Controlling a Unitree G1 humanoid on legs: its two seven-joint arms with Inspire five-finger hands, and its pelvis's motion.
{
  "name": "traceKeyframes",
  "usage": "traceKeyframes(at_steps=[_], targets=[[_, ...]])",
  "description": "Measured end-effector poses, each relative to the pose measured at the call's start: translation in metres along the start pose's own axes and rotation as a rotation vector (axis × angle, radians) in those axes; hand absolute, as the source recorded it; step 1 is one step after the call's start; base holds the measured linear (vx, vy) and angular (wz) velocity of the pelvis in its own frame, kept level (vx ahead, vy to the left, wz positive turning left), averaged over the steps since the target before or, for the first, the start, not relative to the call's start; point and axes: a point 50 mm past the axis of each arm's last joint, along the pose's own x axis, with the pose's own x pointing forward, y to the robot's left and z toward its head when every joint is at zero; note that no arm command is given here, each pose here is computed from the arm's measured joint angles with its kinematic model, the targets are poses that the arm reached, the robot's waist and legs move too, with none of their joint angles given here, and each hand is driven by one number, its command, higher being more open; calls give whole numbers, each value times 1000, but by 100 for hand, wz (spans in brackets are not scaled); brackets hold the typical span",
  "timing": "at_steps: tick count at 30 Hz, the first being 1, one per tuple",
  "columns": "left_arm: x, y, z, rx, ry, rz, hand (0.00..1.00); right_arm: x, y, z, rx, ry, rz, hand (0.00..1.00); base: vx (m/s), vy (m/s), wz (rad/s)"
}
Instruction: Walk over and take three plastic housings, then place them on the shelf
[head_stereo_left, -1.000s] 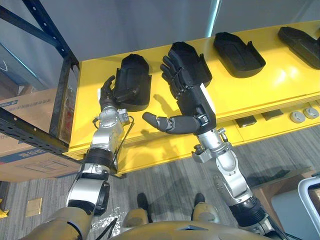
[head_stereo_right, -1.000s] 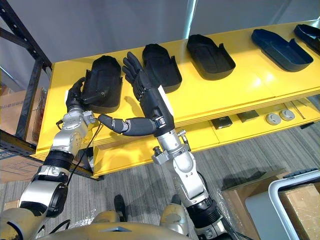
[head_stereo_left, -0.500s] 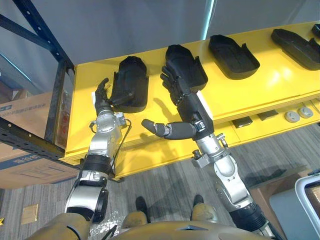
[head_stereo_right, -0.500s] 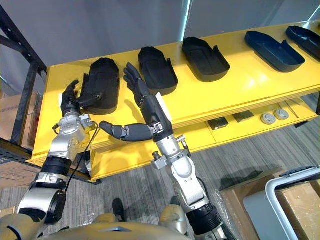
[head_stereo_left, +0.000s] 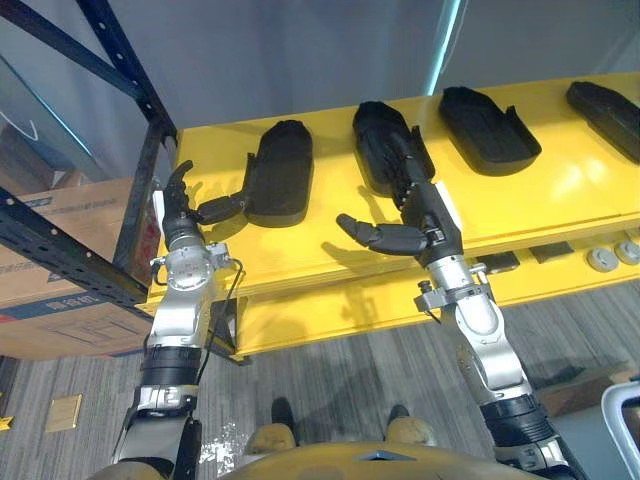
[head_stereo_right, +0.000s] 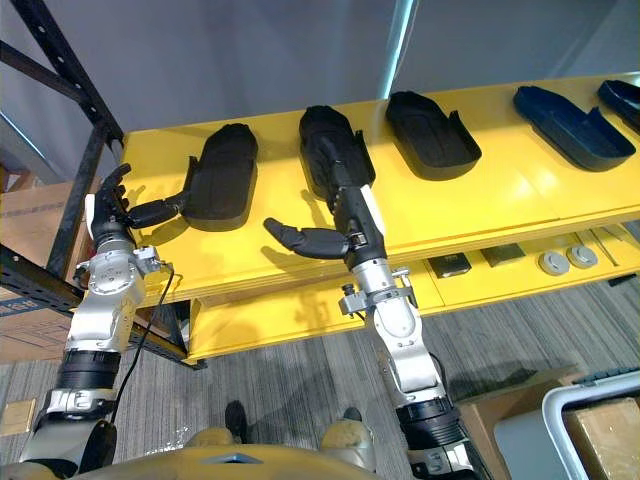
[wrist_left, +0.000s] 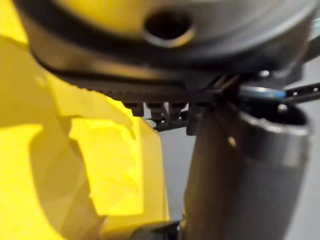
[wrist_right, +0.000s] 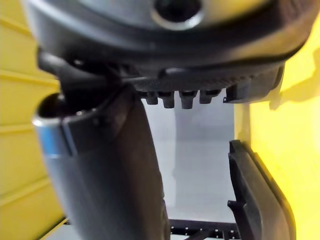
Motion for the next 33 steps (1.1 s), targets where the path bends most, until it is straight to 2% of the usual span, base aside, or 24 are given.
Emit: traceKeyframes(at_steps=[3,6,9,11,15,26,33], targets=[[-8,9,4,-12,-31,3,100,14,-10,8,-16,-26,-8,100,-11,-1,9],[-22,6,5,-24,-61,-83,100,31,-16,12,3,-44,-22,100,-9,-4,13],[-44,-11,4,-58,-94,-259,100,42,-17,10,7,-12,-18,100,-13,-9,19],[-65,-25,1,-66,-104,-435,100,49,-17,2,9,34,-17,100,-18,-10,21],[-87,-34,-11,-107,-47,-618,100,56,-18,-10,11,101,-25,100,-24,-10,19],[-110,-23,-30,-195,6,-648,100,86,-36,-19,33,201,-212,100,-17,-11,13],[-129,-19,-36,-226,19,-661,100,102,-43,-19,23,234,-252,100,-15,-10,12]])
